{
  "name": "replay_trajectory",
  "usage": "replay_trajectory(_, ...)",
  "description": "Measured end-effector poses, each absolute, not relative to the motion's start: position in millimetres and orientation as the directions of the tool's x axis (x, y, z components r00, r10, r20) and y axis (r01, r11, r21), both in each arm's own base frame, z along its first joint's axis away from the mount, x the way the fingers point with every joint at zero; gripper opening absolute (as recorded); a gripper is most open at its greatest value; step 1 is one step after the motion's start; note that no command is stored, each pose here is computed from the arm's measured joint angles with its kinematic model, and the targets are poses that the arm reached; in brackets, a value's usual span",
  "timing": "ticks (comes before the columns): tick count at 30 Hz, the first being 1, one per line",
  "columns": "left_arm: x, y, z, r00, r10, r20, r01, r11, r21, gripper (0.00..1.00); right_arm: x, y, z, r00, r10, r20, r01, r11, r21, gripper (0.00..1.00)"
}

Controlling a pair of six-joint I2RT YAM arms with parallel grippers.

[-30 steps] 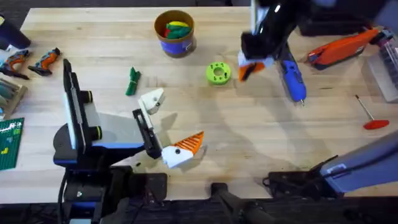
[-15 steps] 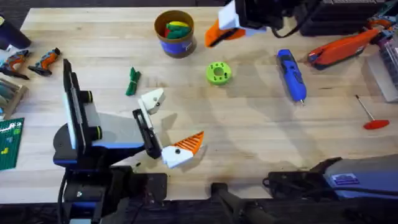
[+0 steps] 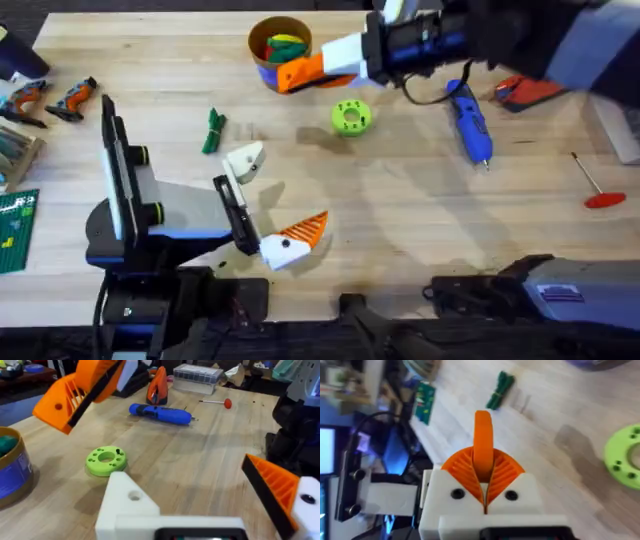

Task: Pick up the gripper from the table and insert it into the empty holder that is missing its gripper. Then pick up a screw, insert it into the mounting hole, and use the screwdriver to tighten it. Finally, clean up the table by picking up the vegetable and placing it into the bucket.

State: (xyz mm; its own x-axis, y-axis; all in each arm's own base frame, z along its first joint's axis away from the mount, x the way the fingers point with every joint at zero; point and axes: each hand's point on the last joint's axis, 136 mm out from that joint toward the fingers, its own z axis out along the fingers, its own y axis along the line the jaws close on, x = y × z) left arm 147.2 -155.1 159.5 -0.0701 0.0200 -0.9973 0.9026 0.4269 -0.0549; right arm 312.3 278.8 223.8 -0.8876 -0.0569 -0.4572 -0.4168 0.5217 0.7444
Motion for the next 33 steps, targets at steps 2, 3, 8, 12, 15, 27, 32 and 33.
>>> replay_trajectory(2, 147, -155, 160, -0.070, 0.020, -0.997, 0.903, 0.427, -0.055, 0.985, 309, 284, 222, -0.890, -0.050, -0.453, -0.424, 0.455, 0.783, 0.016)
replay_trajectory(3, 147, -155, 160, -0.070, 0.020, -0.997, 0.903, 0.427, -0.055, 0.985, 308, 285, 221, -0.892, -0.043, -0.451, -0.425, 0.421, 0.801, 0.016)
replay_trajectory(8, 147, -155, 160, -0.070, 0.020, -0.997, 0.903, 0.427, -0.055, 0.985, 298, 283, 215, -0.903, -0.014, -0.430, -0.418, 0.261, 0.870, 0.016)
replay_trajectory(12, 147, -155, 160, -0.070, 0.020, -0.997, 0.903, 0.427, -0.055, 0.985, 280, 274, 194, -0.946, -0.021, -0.323, -0.321, 0.198, 0.926, 0.016)
replay_trajectory(15, 147, -155, 160, -0.070, 0.020, -0.997, 0.903, 0.427, -0.055, 0.985, 268, 270, 189, -0.960, -0.038, -0.278, -0.280, 0.153, 0.948, 0.016)
replay_trajectory(27, 147, -155, 160, -0.073, 0.019, -0.997, 0.902, 0.427, -0.058, 0.986, 229, 265, 181, -0.945, -0.279, -0.170, -0.170, -0.022, 0.985, 0.016)
replay_trajectory(32, 147, -155, 160, -0.073, 0.019, -0.997, 0.902, 0.427, -0.058, 0.985, 215, 260, 166, -0.941, -0.315, -0.120, -0.118, -0.027, 0.993, 0.016)
replay_trajectory(33, 147, -155, 160, -0.073, 0.019, -0.997, 0.902, 0.427, -0.058, 0.986, 213, 260, 165, -0.939, -0.320, -0.123, -0.119, -0.030, 0.992, 0.016)
